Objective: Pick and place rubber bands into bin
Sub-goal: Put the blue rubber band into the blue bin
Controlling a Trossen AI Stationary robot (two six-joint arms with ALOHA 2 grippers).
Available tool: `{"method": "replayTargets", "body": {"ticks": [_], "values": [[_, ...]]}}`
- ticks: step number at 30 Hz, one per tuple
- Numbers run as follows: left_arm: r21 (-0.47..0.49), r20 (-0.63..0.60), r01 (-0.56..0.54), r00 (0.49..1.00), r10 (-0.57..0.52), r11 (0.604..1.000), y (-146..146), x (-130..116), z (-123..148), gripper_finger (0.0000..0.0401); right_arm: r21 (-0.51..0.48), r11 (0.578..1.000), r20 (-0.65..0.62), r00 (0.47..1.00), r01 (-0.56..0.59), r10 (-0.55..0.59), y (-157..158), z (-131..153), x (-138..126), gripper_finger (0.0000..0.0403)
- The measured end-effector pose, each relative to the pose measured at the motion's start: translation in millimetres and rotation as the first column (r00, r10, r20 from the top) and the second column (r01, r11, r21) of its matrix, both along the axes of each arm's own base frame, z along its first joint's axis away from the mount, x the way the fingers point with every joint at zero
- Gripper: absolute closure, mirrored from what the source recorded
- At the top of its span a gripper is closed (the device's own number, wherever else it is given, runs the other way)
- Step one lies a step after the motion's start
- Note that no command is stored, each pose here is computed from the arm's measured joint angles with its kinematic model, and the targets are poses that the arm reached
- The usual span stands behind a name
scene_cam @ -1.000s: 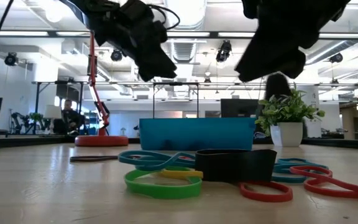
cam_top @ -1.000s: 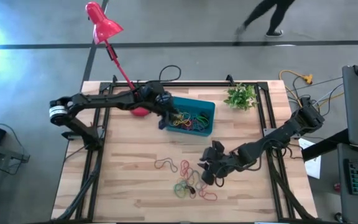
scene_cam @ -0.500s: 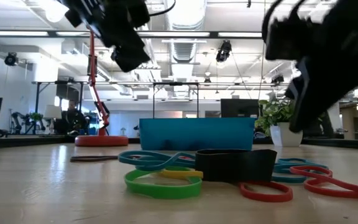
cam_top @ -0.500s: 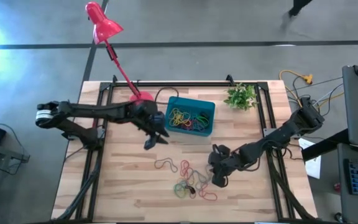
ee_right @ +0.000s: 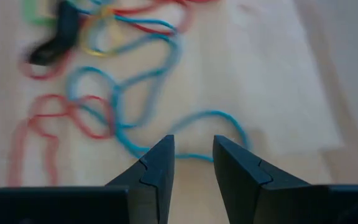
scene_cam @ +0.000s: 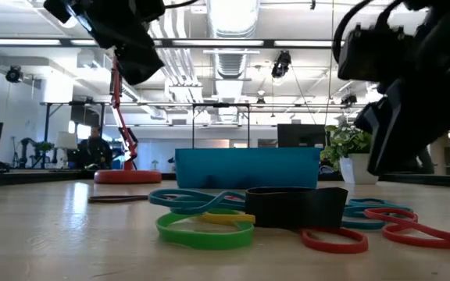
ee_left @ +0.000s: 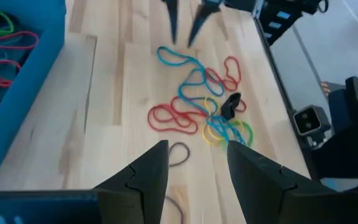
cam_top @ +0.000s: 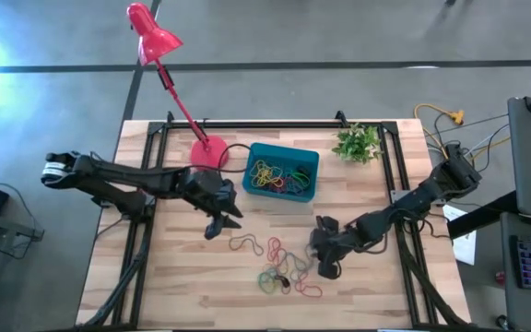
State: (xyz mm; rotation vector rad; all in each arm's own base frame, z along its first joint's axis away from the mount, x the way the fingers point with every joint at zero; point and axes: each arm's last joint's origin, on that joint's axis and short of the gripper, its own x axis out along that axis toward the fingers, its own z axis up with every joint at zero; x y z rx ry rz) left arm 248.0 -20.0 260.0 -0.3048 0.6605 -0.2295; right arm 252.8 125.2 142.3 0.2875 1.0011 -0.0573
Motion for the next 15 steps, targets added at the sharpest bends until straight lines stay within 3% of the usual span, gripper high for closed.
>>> {"method": "replayTargets", "body": {"ticks": [12,15], "values": [[-0.020,-0.010,-0.028,1.000,0.028,0.999,-0.6,-2.9,-7.7,0.0252,0.060,0.996,0.039,0.997,-0.067,0.065,11.8,-13.5,11.8,0.0303],[-0.021,0.006,-0.027,1.000,0.027,0.999,-0.7,-2.0,-6.4,0.0252,0.087,0.996,0.015,1.000,-0.027,0.026,13.6,-21.7,13.2,0.0303]]}}
